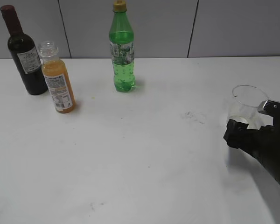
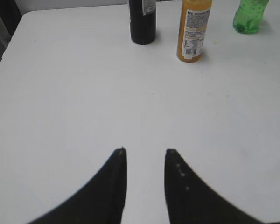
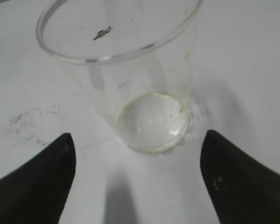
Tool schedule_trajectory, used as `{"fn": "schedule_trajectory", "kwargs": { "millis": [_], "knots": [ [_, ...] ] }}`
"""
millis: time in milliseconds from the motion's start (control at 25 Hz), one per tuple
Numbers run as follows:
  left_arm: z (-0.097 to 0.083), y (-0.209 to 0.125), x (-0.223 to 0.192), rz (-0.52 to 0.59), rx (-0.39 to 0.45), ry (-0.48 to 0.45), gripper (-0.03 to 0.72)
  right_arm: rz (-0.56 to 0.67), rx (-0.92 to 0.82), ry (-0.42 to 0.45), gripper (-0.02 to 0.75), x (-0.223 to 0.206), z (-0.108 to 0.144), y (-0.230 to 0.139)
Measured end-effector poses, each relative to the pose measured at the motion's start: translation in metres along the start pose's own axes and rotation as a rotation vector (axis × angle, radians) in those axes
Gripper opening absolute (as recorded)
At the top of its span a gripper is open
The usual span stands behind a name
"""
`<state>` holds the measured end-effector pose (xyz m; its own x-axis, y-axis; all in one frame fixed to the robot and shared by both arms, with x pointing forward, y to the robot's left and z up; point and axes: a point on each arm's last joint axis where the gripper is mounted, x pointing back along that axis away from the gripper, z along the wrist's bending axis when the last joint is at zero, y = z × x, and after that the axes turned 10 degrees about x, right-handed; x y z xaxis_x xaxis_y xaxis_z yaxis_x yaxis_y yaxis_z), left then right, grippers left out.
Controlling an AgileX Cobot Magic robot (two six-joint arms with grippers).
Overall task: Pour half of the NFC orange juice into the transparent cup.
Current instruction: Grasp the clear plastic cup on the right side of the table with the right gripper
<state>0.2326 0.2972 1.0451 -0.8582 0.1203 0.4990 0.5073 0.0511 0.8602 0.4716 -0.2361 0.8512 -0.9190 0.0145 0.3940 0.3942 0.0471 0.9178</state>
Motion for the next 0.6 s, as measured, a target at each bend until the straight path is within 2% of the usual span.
{"fn": "schedule_trajectory", "kwargs": {
  "millis": [280,600],
  "knots": [
    [0.0,0.0,0.0,0.0,0.0,0.0,0.229,0.043,-0.008,-0.004,0.566,0.01,-0.005,-0.009],
    [0.0,0.0,0.0,0.0,0.0,0.0,0.229,0.11,0.026,0.009,0.559,0.026,-0.011,-0.021]
  ]
}}
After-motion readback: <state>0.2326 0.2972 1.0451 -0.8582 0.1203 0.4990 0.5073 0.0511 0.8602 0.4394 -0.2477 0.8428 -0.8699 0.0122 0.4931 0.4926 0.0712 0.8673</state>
